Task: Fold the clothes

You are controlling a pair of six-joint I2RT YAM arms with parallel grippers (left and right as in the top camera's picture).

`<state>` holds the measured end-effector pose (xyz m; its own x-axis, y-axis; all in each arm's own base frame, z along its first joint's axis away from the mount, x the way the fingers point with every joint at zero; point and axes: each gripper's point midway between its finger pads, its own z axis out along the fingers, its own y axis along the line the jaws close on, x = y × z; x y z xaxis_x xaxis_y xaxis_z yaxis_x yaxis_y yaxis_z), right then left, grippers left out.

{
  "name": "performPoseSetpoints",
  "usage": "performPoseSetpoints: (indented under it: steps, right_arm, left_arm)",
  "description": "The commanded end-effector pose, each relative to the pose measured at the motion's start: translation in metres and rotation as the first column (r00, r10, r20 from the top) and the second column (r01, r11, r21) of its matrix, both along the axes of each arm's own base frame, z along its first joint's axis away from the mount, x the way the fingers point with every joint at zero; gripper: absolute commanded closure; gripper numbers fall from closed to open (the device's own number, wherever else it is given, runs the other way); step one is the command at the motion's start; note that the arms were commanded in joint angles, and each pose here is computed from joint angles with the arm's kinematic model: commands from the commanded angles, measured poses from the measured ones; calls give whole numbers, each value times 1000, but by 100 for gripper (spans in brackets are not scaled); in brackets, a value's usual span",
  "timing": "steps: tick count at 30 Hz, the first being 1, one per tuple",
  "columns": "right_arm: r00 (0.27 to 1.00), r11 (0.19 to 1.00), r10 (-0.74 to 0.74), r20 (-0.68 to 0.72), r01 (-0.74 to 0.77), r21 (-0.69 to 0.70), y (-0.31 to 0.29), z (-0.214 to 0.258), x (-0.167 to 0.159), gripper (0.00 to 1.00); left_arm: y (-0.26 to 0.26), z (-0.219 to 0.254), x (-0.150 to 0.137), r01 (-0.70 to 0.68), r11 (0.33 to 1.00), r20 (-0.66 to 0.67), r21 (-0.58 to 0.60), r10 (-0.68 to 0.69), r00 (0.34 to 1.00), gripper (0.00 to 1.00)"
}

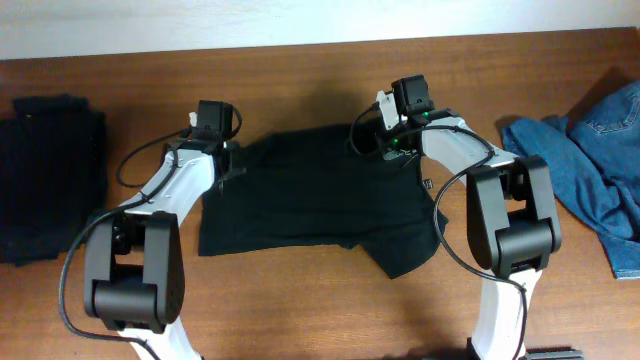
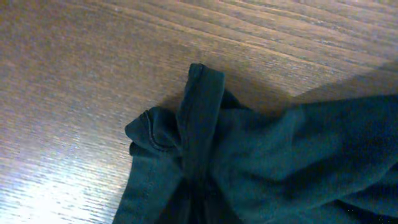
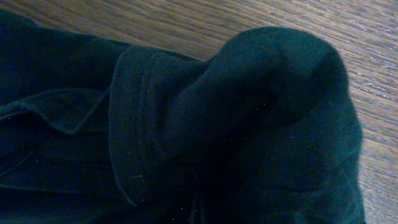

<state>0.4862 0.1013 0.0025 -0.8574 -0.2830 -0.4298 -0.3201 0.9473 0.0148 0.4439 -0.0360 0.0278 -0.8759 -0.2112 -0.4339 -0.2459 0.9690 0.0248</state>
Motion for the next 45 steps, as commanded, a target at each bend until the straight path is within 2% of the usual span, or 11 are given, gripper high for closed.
performPoseSetpoints:
  steps: [1, 11, 26, 29, 32, 40, 45]
  right_arm:
    - [1000, 1000, -16, -24, 16, -5, -3, -6, -3, 96]
    - [1000, 1000, -16, -24, 16, -5, -3, -6, -2, 96]
    - [1000, 1000, -16, -25, 16, -6, -3, -7, -3, 96]
    - [1000, 1000, -16, -25, 16, -6, -3, -7, -3, 96]
    - [1000, 1000, -16, -26, 16, -6, -3, -7, -3, 96]
    - [999, 1000, -16, -31, 16, -7, -4, -7, -4, 96]
    - [999, 1000, -16, -31, 16, -6, -3, -7, -4, 96]
  left_arm:
    - [-2, 7, 9, 7, 1000, 22, -5, -7, 1000, 99]
    - [-11, 53, 53, 25, 997, 173, -68, -13, 985, 99]
    - [50, 82, 88, -85, 992, 334, -90, 110, 936, 99]
    - [49, 79, 92, -79, 992, 341, -96, 107, 934, 98]
    - [42, 69, 94, -53, 991, 327, -122, 91, 941, 90]
    - [46, 44, 103, -66, 992, 324, -104, 96, 941, 82]
    - [37, 48, 108, -30, 990, 343, -139, 76, 936, 82]
